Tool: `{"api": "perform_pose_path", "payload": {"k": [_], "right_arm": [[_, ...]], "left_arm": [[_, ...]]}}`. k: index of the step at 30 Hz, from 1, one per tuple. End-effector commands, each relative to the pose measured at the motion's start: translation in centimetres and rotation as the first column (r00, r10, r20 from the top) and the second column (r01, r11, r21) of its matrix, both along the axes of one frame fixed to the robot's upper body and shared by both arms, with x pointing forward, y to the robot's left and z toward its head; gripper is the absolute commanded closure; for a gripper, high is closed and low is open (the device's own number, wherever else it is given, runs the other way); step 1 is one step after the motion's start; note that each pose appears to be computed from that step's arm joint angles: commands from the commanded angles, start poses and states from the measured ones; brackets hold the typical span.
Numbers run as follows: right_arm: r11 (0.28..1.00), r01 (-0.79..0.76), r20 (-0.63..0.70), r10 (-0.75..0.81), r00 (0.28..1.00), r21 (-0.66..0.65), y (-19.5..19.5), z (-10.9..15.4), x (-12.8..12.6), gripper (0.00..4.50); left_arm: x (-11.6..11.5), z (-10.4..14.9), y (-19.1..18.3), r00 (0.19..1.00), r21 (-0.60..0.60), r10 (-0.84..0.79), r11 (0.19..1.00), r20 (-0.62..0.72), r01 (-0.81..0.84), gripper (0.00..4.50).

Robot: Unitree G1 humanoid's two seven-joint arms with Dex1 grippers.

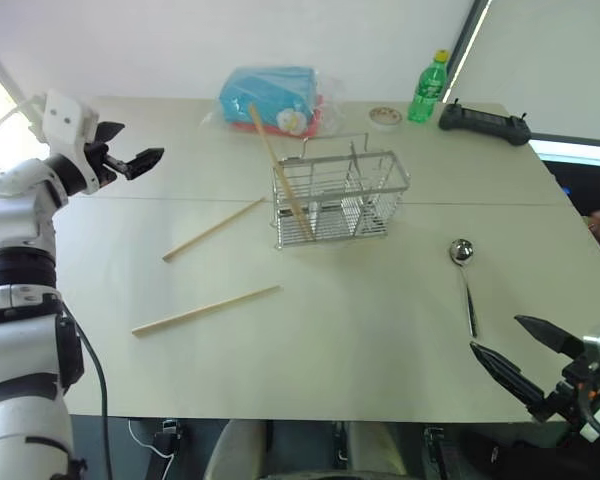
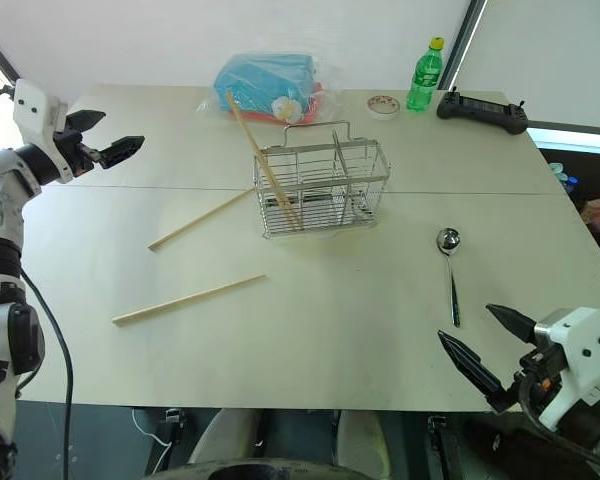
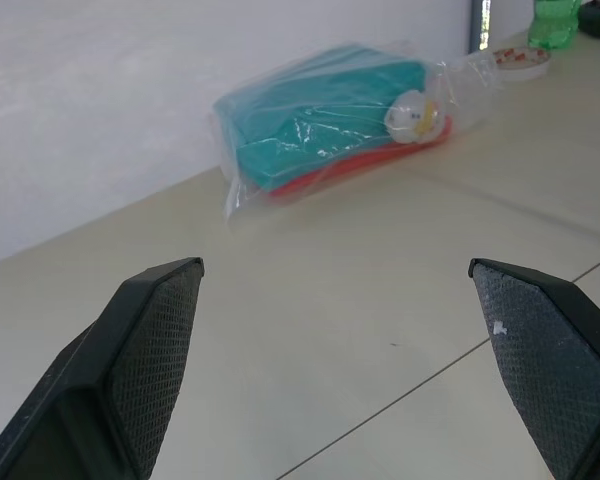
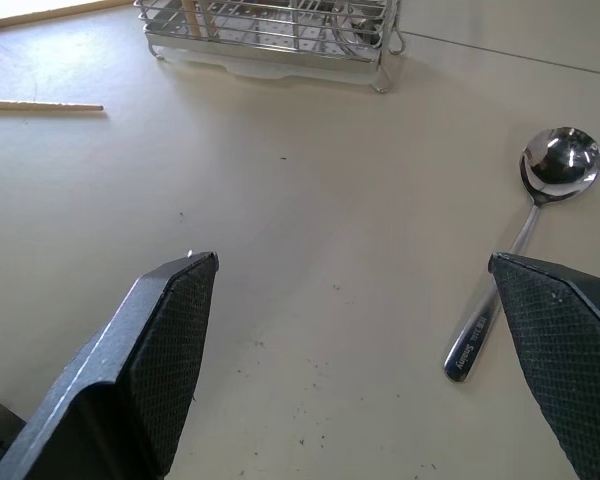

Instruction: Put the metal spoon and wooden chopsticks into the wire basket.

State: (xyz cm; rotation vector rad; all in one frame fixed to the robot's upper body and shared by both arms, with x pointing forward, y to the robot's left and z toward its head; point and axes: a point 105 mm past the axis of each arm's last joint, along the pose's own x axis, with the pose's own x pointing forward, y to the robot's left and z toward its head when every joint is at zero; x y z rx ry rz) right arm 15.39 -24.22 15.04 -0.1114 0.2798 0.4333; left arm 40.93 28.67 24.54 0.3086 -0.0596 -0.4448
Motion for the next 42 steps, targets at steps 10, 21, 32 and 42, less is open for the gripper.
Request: {"api": "perform_pose_path", "payload": {"k": [10,21,32,42], "right_arm": [[1.0,-0.021,0.044,0.021,0.999,-0.007,0.5,0.6,0.6,0.05],[1.0,-0.02,0.044,0.021,0.999,-0.014,0.0,0.7,0.7,0.05],[0.995,0.03,0.062,-0.024,0.998,-0.095,-1.2,2.5,3.0,0.05],[0.983,0.158,0.063,-0.152,0.986,-0.097,-2.2,3.9,8.0,0.05]], "left_arm": [[-0.2,1.8,-0.5,0.999,0.009,-0.028,1.0,0.046,0.028,0.0],[-0.3,1.7,-0.5,0.999,0.022,-0.036,0.999,0.023,0.036,0.0],[-4.0,2.3,-4.1,0.951,-0.044,-0.298,0.955,-0.087,0.295,0.0],[-13.6,0.1,-12.2,0.645,-0.06,-0.687,0.699,-0.336,0.713,0.0]]}}
